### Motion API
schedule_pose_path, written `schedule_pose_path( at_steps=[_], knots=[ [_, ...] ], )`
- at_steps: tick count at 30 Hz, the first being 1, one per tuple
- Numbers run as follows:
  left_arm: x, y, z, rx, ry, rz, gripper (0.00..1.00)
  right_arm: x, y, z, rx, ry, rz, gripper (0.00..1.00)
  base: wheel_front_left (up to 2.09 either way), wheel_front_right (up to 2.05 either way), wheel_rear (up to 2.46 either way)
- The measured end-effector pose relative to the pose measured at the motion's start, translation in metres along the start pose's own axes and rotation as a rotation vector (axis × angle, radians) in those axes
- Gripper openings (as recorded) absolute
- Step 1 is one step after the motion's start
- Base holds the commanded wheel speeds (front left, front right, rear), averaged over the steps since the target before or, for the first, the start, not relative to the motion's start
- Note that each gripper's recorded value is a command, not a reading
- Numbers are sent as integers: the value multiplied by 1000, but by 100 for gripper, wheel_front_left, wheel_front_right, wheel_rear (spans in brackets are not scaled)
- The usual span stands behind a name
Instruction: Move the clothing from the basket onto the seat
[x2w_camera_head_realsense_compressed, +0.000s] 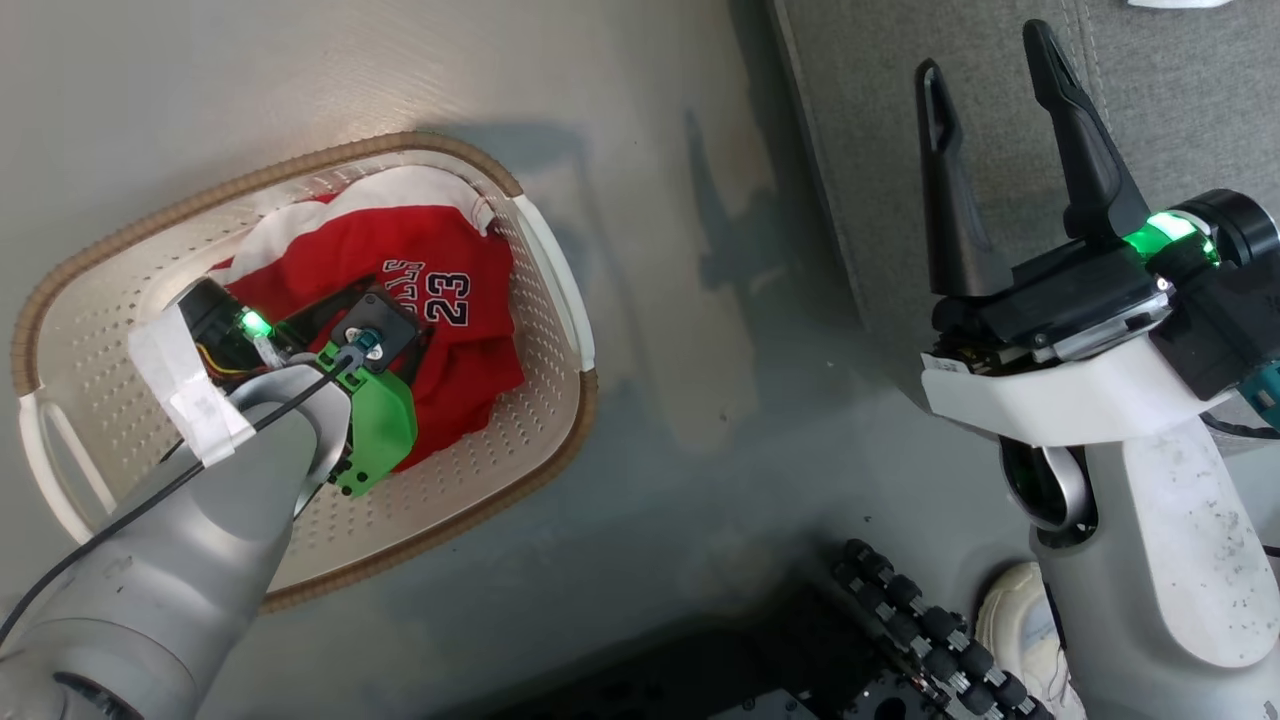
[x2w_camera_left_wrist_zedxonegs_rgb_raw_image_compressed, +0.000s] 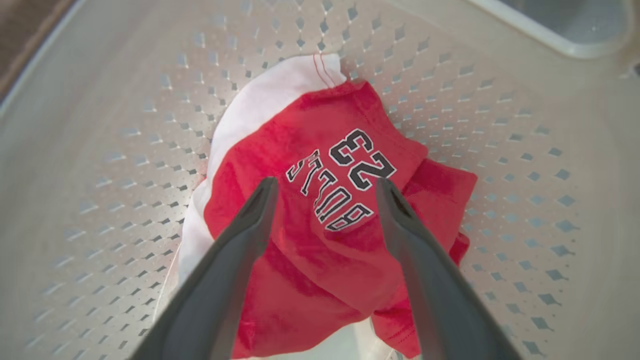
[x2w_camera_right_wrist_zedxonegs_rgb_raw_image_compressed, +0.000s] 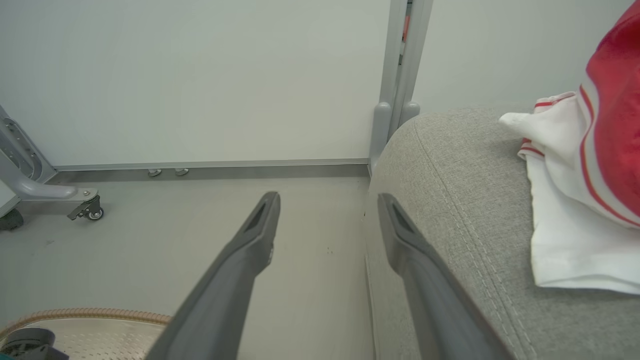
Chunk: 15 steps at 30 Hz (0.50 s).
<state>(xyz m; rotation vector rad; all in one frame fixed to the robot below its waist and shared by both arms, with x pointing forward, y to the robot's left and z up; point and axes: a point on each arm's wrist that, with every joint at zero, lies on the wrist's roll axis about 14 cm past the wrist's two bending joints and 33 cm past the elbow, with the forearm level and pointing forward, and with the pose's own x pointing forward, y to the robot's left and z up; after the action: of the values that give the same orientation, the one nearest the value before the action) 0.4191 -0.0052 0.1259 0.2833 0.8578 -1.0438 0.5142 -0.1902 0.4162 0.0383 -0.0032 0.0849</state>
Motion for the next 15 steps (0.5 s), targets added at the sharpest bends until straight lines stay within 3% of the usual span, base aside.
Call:
schedule_pose_path(
  at_steps=[15],
  knots=[
    [35,2,-53,34,204,-58,100,-7,-16,-37,-13,85,-40,100,0,0,0]
  ],
)
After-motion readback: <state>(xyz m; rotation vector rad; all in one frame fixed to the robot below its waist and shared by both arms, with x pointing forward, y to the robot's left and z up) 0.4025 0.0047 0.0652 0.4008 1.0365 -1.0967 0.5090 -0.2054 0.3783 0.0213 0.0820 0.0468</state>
